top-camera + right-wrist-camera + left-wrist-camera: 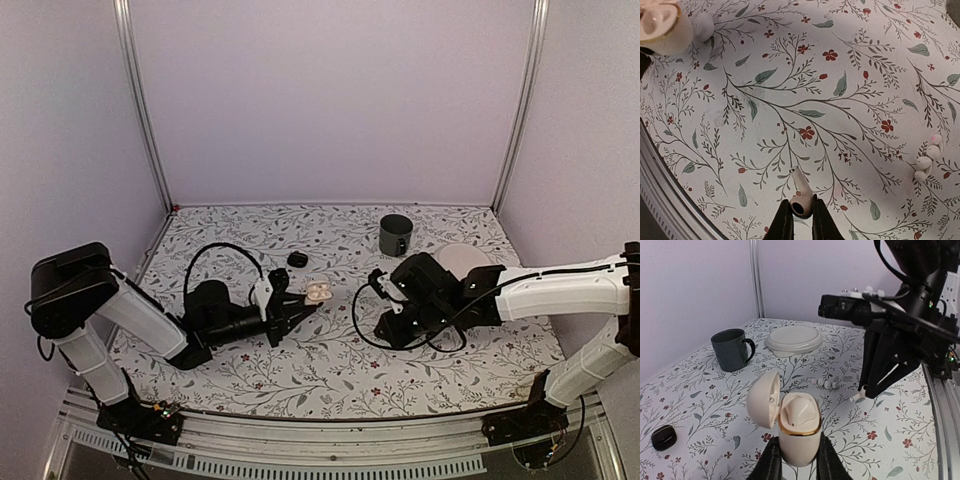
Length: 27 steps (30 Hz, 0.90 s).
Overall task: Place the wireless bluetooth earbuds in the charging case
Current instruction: Pick up the right earbud from the center of the board, then insert the right earbud into the right side groove of the charging case.
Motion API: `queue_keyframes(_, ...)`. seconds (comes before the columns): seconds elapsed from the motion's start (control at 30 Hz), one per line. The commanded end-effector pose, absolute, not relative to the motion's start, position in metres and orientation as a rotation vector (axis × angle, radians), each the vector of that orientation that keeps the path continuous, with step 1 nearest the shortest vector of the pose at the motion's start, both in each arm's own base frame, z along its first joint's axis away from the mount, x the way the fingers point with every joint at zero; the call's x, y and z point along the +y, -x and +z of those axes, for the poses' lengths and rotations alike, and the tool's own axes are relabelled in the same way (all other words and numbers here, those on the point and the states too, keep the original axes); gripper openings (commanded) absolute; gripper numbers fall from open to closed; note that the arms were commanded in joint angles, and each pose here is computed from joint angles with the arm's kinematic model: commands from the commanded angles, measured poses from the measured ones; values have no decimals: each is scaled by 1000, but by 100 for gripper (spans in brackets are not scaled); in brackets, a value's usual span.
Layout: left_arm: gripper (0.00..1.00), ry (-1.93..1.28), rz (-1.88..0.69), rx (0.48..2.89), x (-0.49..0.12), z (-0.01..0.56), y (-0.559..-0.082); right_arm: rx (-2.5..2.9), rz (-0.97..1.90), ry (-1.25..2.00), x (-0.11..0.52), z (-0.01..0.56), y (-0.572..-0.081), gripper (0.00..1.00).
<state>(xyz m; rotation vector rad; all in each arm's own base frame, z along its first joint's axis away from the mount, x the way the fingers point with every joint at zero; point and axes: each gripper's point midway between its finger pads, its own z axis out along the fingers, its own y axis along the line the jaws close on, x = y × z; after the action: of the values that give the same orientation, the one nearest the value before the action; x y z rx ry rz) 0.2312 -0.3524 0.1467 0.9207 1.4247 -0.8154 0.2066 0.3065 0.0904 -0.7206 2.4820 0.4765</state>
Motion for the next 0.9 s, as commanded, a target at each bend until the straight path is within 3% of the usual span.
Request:
queue_keyframes(0.0, 0, -990, -754, 1285, -372, 155, -227, 2461, 492, 748, 308, 124, -208, 12)
queue_keyframes(0.87, 0, -1212, -644, 1160, -412, 119, -196, 2525, 446, 965, 324, 140, -203, 11)
